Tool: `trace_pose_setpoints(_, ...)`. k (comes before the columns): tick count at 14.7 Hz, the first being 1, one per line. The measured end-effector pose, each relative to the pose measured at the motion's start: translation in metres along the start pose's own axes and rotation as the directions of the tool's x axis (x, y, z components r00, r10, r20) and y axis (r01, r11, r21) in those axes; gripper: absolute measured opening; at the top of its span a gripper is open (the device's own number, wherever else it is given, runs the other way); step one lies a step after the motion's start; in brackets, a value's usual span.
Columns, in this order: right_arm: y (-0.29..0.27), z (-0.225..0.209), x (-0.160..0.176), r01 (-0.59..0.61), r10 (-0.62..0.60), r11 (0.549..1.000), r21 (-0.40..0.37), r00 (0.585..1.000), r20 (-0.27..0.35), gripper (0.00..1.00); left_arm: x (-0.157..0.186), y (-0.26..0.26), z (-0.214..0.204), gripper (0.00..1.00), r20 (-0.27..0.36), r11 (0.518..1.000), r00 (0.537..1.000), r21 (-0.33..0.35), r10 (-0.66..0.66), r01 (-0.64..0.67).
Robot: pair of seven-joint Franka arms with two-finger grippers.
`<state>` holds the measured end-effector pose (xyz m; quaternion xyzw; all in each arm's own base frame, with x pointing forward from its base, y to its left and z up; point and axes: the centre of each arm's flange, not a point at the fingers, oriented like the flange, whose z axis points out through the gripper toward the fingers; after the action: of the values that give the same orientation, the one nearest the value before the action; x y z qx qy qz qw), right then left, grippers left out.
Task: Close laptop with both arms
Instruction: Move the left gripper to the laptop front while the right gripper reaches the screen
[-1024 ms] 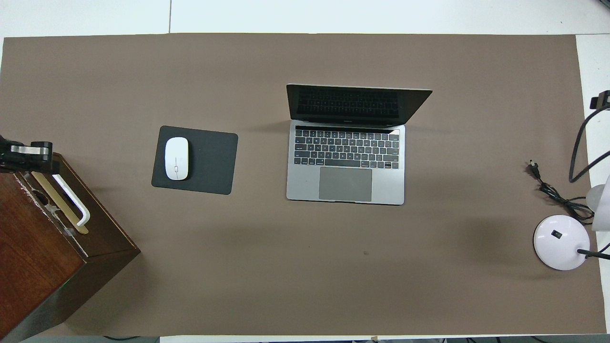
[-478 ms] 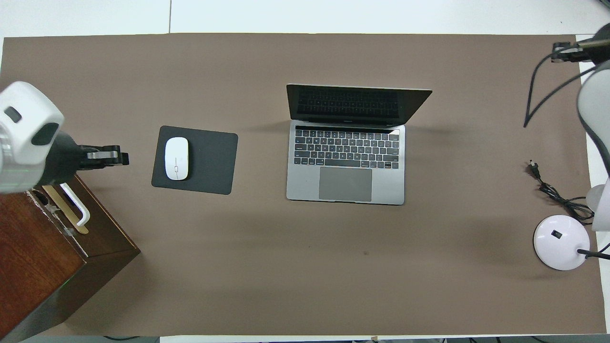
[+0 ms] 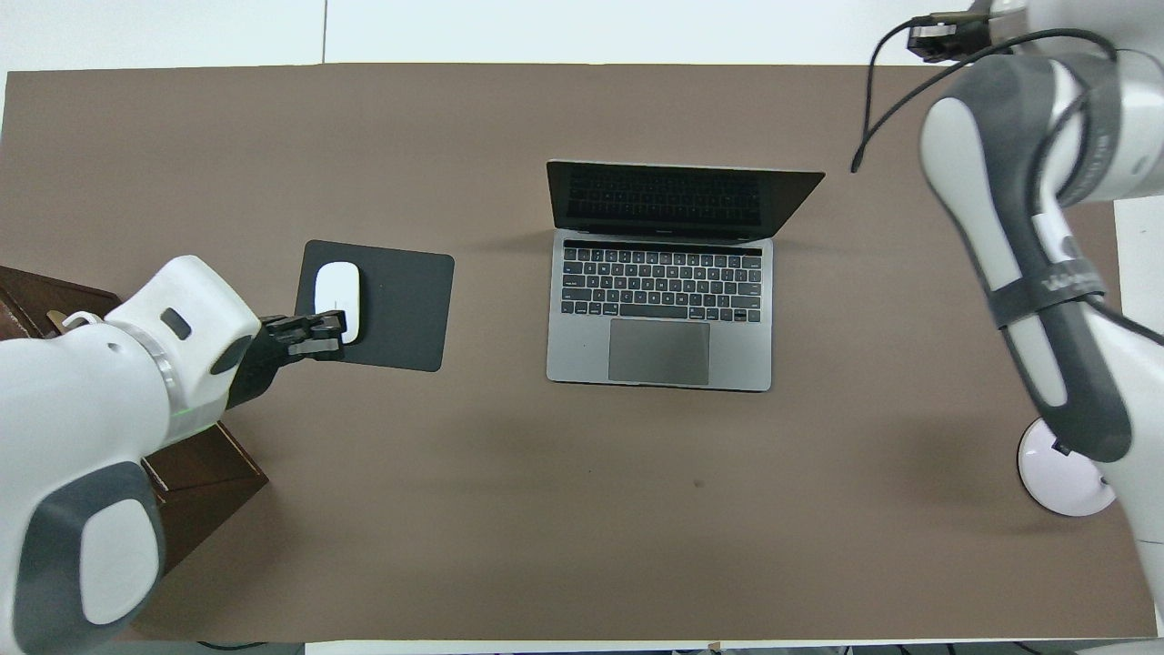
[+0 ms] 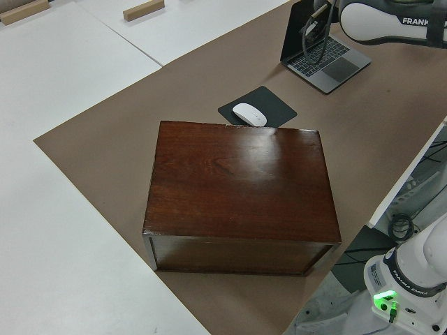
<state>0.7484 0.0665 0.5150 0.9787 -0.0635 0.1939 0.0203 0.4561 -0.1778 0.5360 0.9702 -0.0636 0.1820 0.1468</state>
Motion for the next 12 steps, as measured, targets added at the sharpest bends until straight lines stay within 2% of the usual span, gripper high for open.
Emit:
trace_pose_setpoints(3, -0.055, -0.004, -0.016, -0.023, 0.024, 1.0, -0.017, 0.999, 0.027, 0.01, -0.027, 0.034, 0.029, 0.01, -0.04, 0.997, 0.997, -0.029, 0.069, -0.07)
trace_pose_setpoints(9, -0.111, -0.015, -0.037, 0.003, -0.003, 1.0, -0.001, 0.998, 0.064, 0.01, -0.055, 0.075, 0.073, 0.01, -0.094, 0.983, 0.981, -0.058, 0.17, -0.176)
trace_pose_setpoints(12, -0.132, -0.018, -0.049, 0.032, -0.034, 0.999, 0.017, 0.994, 0.107, 0.01, -0.087, 0.086, 0.123, 0.01, -0.17, 0.971, 0.961, -0.055, 0.219, -0.231)
